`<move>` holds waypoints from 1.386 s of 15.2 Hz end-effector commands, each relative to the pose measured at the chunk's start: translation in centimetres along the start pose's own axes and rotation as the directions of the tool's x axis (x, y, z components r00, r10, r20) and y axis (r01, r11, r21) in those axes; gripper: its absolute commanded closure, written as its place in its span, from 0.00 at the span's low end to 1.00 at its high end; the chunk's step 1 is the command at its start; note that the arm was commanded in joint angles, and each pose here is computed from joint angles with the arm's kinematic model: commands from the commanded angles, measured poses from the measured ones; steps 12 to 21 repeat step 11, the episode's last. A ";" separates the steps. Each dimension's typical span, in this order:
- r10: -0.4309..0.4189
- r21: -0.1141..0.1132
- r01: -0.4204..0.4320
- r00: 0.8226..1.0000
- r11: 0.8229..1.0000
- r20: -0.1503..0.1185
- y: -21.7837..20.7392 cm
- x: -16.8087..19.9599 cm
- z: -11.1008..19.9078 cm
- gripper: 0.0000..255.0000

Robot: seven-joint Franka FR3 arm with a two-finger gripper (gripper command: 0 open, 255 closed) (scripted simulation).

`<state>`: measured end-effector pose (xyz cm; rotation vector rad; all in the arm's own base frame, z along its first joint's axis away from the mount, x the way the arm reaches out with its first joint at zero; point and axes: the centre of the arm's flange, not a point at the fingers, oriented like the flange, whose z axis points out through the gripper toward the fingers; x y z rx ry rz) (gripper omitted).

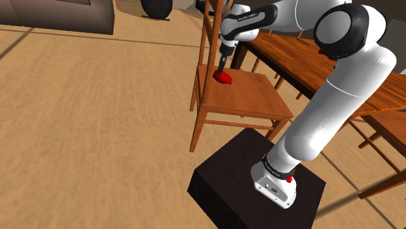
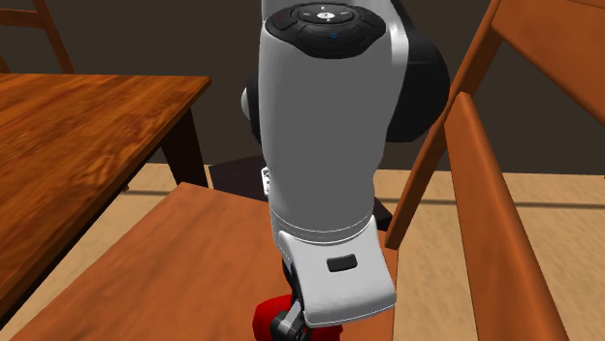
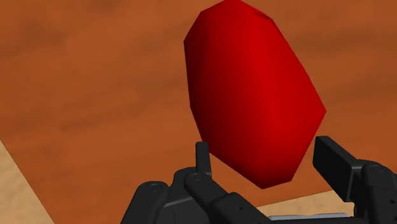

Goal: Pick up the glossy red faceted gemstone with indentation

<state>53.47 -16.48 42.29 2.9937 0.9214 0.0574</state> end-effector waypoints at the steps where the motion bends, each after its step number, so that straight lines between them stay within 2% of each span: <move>1: 0.000 0.000 0.000 1.000 1.000 0.000 0.0 -0.1 -1.0 1.00; 9: 0.000 0.000 0.000 1.000 1.000 0.000 0.1 0.0 -5.2 1.00; 21: 0.000 0.000 0.000 1.000 1.000 0.000 0.1 0.0 -5.3 1.00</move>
